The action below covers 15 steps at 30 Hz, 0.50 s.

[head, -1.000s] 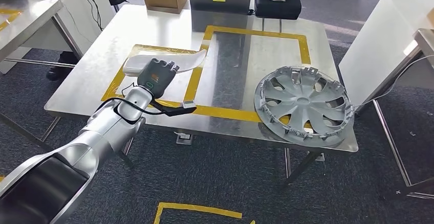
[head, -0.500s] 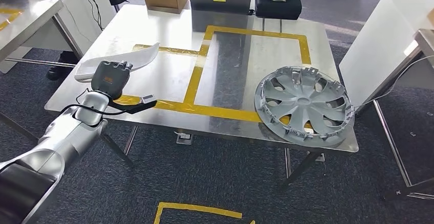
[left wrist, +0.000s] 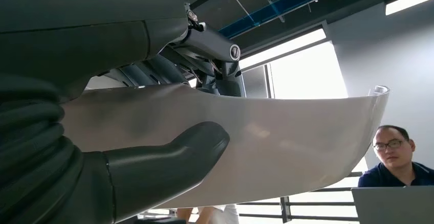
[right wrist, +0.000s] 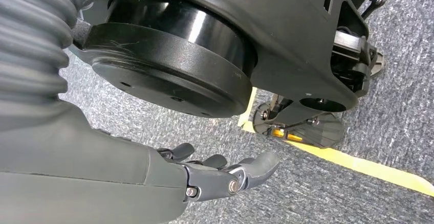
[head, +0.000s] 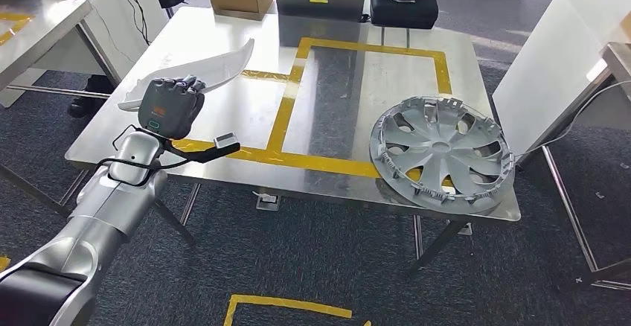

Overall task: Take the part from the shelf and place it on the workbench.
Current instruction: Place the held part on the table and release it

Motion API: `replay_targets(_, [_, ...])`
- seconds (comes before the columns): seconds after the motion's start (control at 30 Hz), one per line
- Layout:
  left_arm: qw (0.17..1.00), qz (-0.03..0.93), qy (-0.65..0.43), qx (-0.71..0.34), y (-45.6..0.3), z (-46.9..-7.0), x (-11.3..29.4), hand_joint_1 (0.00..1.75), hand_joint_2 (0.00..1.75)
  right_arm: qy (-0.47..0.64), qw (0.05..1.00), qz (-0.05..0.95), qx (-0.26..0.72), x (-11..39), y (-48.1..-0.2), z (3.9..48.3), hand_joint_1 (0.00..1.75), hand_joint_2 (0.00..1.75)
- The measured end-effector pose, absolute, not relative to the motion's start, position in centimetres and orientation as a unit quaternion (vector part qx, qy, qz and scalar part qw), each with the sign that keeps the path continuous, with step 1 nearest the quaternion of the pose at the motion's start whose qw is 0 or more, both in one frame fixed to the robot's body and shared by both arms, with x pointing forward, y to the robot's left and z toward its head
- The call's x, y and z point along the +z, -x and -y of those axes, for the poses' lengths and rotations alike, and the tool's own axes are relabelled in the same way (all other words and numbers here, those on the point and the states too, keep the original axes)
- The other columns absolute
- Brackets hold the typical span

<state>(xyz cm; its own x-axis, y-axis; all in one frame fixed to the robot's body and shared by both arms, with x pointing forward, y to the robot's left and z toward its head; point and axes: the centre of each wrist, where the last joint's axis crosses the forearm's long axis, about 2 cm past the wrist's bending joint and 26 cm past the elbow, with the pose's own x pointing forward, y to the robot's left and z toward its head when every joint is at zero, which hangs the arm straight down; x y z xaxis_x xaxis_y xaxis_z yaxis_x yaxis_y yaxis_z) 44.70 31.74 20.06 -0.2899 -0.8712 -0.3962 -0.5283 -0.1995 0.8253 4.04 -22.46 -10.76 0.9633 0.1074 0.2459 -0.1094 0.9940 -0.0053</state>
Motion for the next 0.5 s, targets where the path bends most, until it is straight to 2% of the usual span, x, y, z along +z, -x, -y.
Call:
replay_targets(0.4, [0.178, 0.641, -0.553, -0.502, -45.6, -29.6, 21.1, 1.75, 1.75, -0.005, 0.991, 0.123, 0.05, -10.7, -4.1, 22.4, 0.0, 1.75])
replay_targets(0.5, [0.179, 0.647, -0.548, -0.5, -45.7, -29.1, 21.3, 0.44, 1.75, -0.005, 0.991, 0.125, 0.046, -10.7, -4.1, 22.4, 0.0, 0.44])
